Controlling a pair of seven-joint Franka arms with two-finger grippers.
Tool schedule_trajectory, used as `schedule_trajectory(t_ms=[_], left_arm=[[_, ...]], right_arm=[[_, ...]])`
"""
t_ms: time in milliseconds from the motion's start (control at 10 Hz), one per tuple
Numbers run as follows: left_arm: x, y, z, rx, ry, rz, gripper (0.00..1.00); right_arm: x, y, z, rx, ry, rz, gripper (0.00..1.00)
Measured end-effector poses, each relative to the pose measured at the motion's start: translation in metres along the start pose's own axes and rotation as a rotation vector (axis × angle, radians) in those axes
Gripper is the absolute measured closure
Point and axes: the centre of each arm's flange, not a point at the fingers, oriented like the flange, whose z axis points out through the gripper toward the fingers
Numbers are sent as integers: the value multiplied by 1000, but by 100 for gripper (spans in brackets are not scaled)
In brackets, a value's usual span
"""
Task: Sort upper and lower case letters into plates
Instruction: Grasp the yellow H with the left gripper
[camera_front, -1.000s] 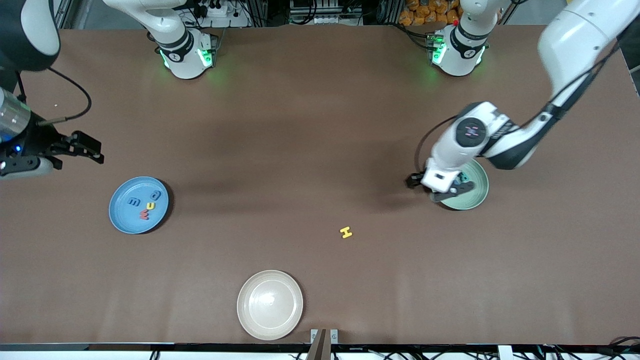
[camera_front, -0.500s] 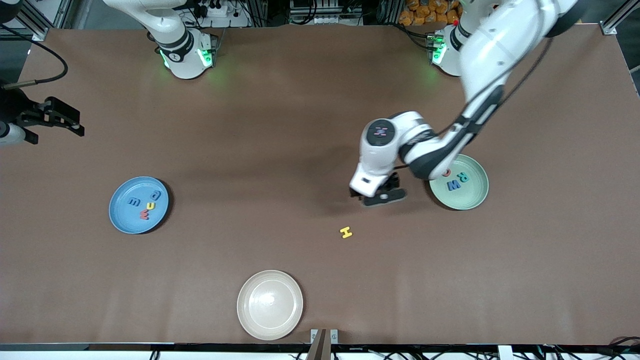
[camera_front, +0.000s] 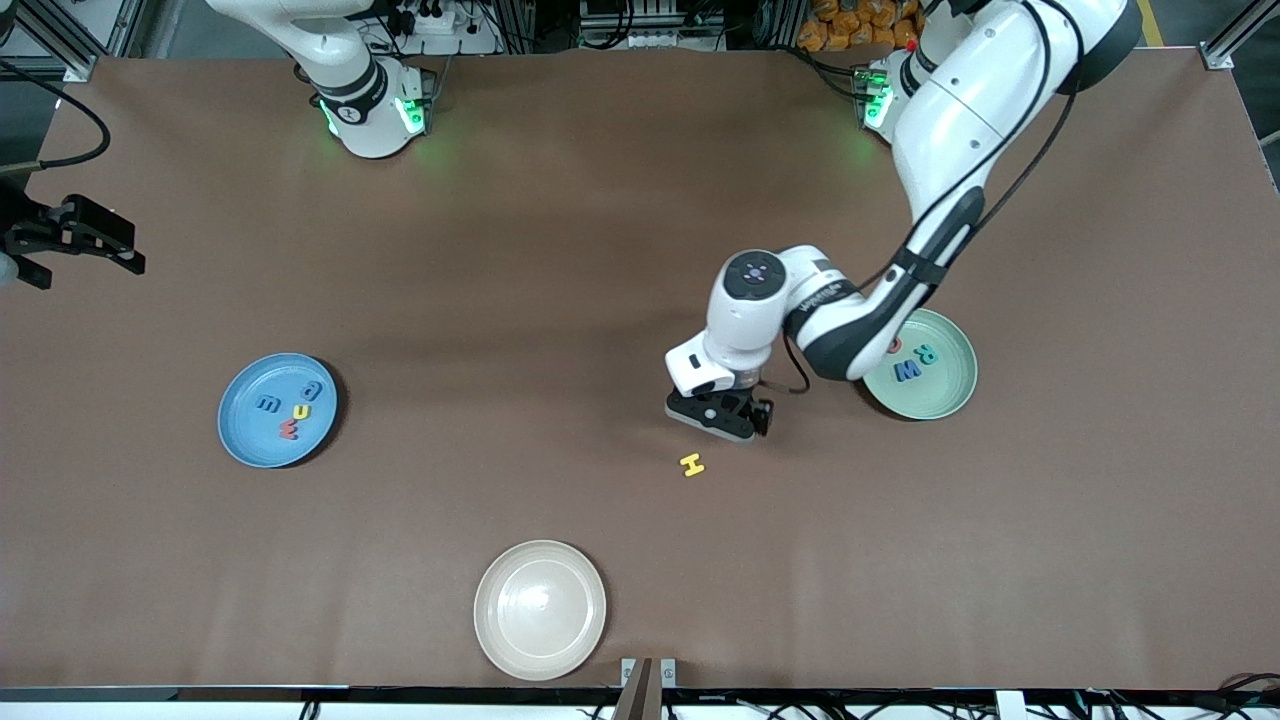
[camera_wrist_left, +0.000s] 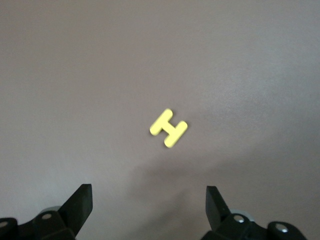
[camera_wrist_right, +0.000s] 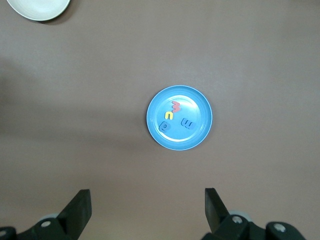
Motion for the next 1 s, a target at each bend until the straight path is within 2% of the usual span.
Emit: schedule_trajectory(t_ms=[200, 300, 400, 800, 1000], left_arm=[[-2, -30, 24, -27, 46, 279, 0], [-4, -38, 36, -38, 57, 352, 0], [-3, -42, 43, -49, 78, 385, 0], [10, -21, 57, -112, 171, 369, 0], [8, -9, 67, -141, 189, 360, 0]], right_arm=[[0, 0, -1, -2, 8, 0, 0], [1, -1, -2, -3, 14, -2, 0], [2, -2, -1, -4, 17, -4, 0], [3, -4, 1, -3, 14, -8, 0], [2, -1, 1, -2, 14, -2, 0]])
